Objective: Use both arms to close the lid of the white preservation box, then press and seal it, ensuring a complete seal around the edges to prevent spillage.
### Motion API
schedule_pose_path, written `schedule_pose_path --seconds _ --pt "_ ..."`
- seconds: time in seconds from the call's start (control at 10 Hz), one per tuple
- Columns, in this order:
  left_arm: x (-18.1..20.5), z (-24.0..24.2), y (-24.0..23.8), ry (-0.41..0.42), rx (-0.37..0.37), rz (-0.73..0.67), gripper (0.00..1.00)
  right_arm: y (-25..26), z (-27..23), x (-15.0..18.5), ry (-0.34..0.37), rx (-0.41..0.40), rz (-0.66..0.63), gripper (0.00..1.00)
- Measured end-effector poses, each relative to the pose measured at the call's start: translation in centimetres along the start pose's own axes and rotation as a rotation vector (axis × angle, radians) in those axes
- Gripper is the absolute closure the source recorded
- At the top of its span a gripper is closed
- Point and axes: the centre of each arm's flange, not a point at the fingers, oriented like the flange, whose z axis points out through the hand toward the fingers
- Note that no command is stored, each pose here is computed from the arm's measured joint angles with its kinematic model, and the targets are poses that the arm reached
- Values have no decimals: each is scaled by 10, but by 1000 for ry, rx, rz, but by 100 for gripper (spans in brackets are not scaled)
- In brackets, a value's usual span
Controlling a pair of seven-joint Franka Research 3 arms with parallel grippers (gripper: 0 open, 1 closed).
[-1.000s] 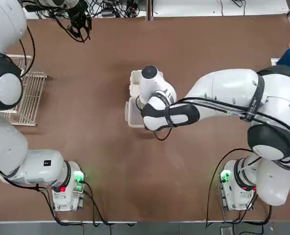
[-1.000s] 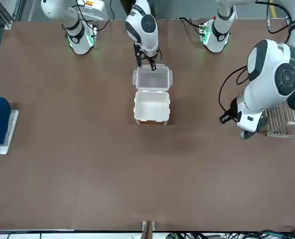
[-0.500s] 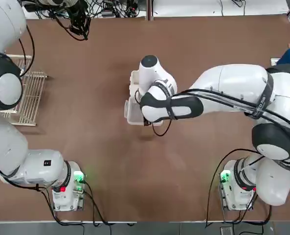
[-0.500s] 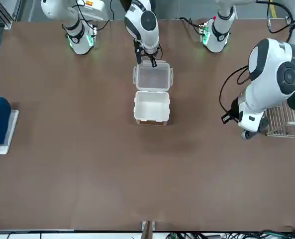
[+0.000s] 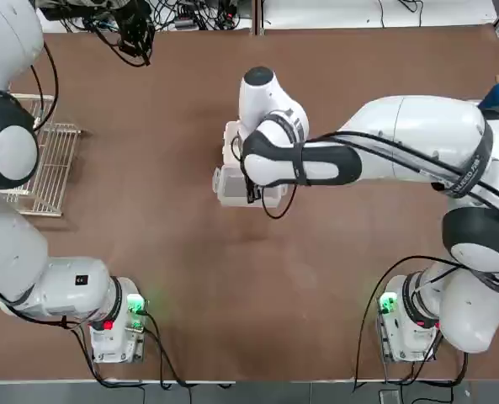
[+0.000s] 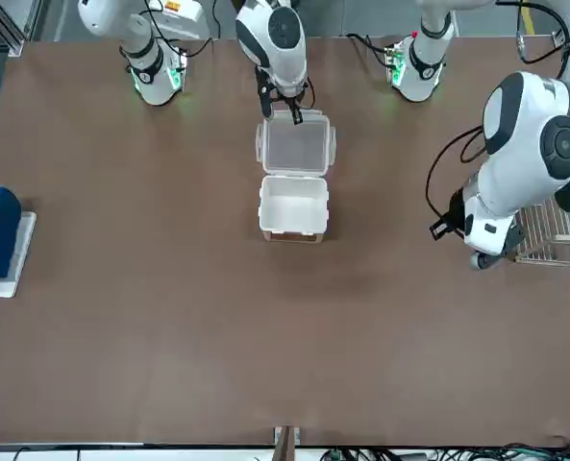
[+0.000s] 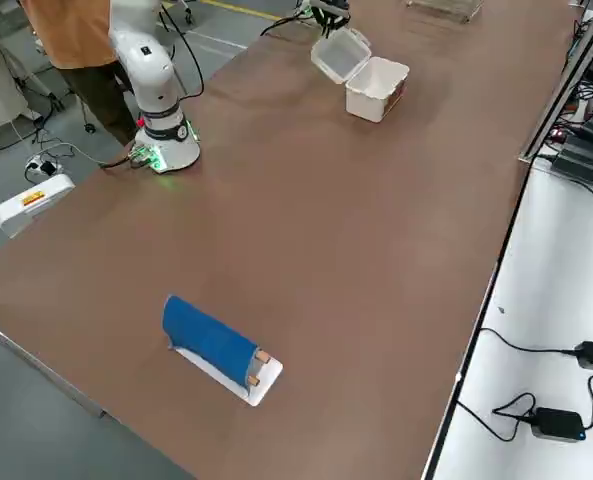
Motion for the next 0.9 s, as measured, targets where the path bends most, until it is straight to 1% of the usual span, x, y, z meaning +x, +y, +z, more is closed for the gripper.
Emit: schedule_pose_path --seconds 0.4,0.6,0.9 --pt "4 -2 -3 4 -4 -8 98 -18 -41 8 -47 17 36 90" --pt "7 1 -4 0 -2 -11 98 -31 -66 17 -79 49 48 92" --pt "12 13 0 -9 -5 -12 99 -59 -95 35 -121 106 62 92"
